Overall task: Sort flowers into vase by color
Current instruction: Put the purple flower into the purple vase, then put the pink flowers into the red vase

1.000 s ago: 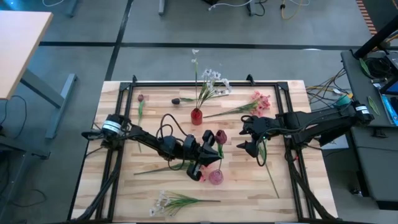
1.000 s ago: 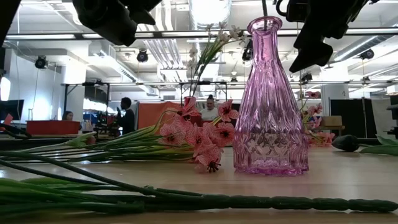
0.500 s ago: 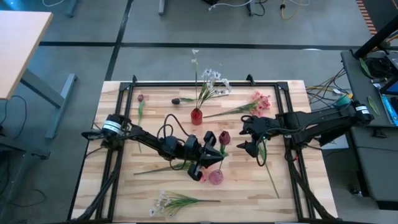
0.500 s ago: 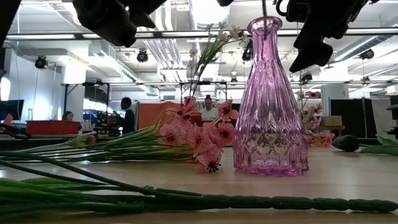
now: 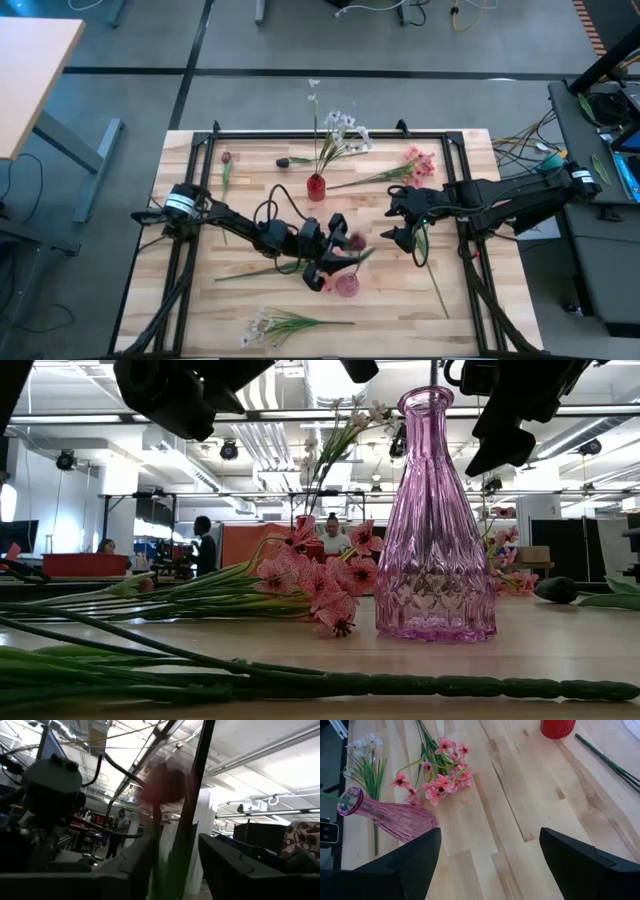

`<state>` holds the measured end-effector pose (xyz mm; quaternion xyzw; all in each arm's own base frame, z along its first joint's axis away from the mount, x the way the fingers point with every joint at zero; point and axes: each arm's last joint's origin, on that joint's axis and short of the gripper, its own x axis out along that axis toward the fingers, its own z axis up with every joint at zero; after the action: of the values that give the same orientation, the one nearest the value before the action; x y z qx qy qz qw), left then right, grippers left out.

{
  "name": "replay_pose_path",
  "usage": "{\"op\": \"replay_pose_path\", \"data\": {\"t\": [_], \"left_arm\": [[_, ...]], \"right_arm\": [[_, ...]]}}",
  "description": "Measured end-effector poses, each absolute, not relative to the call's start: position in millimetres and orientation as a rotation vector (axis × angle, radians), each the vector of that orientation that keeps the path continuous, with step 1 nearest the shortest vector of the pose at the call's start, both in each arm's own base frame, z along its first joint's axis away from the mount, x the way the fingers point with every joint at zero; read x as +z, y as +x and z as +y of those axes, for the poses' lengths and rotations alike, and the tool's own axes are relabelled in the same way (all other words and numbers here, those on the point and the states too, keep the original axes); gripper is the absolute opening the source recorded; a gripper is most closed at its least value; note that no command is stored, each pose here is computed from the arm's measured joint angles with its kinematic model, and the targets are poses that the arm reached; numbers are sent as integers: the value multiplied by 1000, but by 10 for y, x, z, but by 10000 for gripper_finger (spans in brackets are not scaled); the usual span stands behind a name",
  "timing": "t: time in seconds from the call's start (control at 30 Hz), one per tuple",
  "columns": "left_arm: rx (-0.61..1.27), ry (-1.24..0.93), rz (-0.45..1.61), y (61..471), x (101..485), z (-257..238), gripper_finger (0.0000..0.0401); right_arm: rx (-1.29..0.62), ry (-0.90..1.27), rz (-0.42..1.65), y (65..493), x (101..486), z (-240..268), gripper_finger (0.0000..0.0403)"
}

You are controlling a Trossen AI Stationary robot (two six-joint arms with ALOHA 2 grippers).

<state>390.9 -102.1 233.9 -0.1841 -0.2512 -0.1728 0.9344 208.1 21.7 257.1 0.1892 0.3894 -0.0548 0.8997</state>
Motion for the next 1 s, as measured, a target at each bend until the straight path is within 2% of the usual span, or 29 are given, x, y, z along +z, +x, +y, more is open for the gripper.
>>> {"op": "replay_pose_path", "data": {"t": [0.27, 0.5, 0.8, 1.0], "left_arm": [[-362, -423, -466, 3755, 2285, -979, 196], [-342, -422, -383, 3371, 2174, -852, 206], [-186, -473, -74, 2768, 1915, -571, 205], [-61, -437, 180, 2429, 1923, -478, 205]], "right_arm": [[-136, 442, 816, 2072, 2563, 217, 329], [-205, 545, 855, 2038, 2532, 211, 329], [-440, 740, 1063, 1836, 2397, 189, 329], [-578, 800, 1204, 1681, 2337, 177, 329]]}}
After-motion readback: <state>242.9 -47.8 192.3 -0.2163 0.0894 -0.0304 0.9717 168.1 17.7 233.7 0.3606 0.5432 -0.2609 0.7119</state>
